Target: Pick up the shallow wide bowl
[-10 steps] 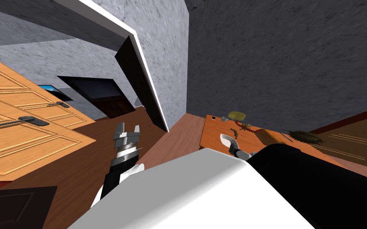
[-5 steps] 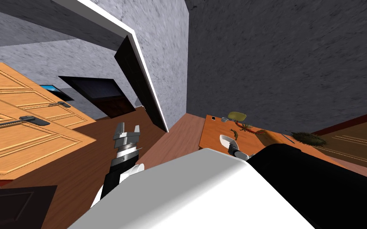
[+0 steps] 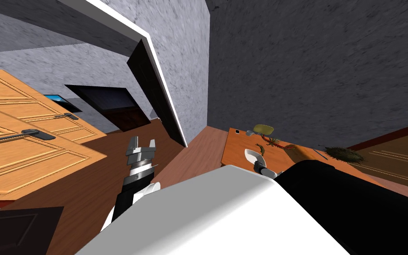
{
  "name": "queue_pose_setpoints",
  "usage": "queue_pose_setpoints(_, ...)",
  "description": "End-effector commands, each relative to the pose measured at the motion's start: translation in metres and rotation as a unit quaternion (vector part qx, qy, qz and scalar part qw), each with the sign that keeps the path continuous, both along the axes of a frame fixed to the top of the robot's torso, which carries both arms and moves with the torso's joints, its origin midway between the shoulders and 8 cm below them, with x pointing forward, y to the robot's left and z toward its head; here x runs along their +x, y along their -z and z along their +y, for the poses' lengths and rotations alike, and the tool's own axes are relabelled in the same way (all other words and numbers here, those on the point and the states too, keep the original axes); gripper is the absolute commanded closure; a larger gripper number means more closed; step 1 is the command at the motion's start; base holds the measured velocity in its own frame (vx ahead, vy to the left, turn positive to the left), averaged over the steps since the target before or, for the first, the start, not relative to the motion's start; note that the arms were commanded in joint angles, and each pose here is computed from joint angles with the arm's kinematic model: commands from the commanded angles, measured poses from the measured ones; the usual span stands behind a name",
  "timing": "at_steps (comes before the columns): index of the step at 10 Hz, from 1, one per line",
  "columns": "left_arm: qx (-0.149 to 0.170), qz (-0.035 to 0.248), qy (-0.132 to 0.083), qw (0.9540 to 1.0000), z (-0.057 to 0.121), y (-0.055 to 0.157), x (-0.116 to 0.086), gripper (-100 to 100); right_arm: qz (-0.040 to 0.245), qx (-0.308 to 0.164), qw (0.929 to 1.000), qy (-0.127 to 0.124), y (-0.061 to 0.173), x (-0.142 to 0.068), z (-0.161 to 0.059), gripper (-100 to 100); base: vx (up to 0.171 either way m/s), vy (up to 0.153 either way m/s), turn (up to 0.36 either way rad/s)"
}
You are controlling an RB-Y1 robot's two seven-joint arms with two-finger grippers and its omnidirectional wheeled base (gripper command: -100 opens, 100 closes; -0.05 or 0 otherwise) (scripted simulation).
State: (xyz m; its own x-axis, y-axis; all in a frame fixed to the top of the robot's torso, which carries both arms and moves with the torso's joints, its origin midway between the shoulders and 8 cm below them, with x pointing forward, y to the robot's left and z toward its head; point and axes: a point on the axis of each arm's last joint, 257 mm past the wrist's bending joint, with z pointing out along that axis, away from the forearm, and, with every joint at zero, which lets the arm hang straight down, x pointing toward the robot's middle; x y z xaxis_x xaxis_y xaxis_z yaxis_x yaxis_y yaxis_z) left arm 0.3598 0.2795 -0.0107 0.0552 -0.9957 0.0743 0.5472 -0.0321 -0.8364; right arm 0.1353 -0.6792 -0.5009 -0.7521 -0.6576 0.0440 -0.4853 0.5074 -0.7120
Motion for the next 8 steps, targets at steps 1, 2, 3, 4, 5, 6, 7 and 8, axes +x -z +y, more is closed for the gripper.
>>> queue_pose_setpoints(1, 0.000, 0.000, 0.000, 1.0000, 0.0000, 0.0000, 0.0000, 0, 0.000, 0.000, 1.0000, 0.000, 0.0000, 0.0000, 0.0000, 100, 0.000, 0.000, 0.000)
queue_pose_setpoints(2, 0.000, 0.000, 0.000, 1.0000, 0.0000, 0.0000, 0.0000, 0, 0.000, 0.000, 1.0000, 0.000, 0.0002, -0.0001, 0.0003, 100, 0.000, 0.000, 0.000)
queue_pose_setpoints(3, 0.000, 0.000, 0.000, 1.0000, 0.0000, 0.0000, 0.0000, 0, 0.000, 0.000, 1.0000, 0.000, 0.0003, -0.0001, 0.0004, 0, 0.000, 0.000, 0.000)
queue_pose_setpoints(4, 0.000, 0.000, 0.000, 1.0000, 0.0000, 0.0000, 0.0000, 0, -0.001, 0.002, 1.0000, 0.000, -0.0091, 0.0001, -0.0095, 100, -0.009, 0.074, -0.036)
queue_pose_setpoints(5, 0.000, 0.000, 0.000, 1.0000, 0.0000, 0.0000, 0.0000, 0, 0.006, -0.004, 0.9999, -0.011, -0.0094, 0.0007, -0.0093, 100, -0.017, 0.083, -0.037)
queue_pose_setpoints(6, 0.000, 0.000, 0.000, 1.0000, 0.0000, 0.0000, 0.0000, 0, -0.001, 0.002, 1.0000, 0.000, -0.0091, 0.0001, -0.0095, 100, -0.015, 0.048, -0.004)
queue_pose_setpoints(7, 0.000, 0.000, 0.000, 1.0000, 0.0000, 0.0000, 0.0000, 0, 0.001, 0.001, 1.0000, -0.003, -0.0087, -0.0005, -0.0090, 100, -0.006, 0.018, 0.000)
queue_pose_setpoints(8, 0.000, 0.000, 0.000, 1.0000, 0.0000, 0.0000, 0.0000, 0, 0.002, 0.001, 1.0000, -0.003, -0.0084, -0.0005, -0.0087, 0, 0.000, 0.000, 0.000)
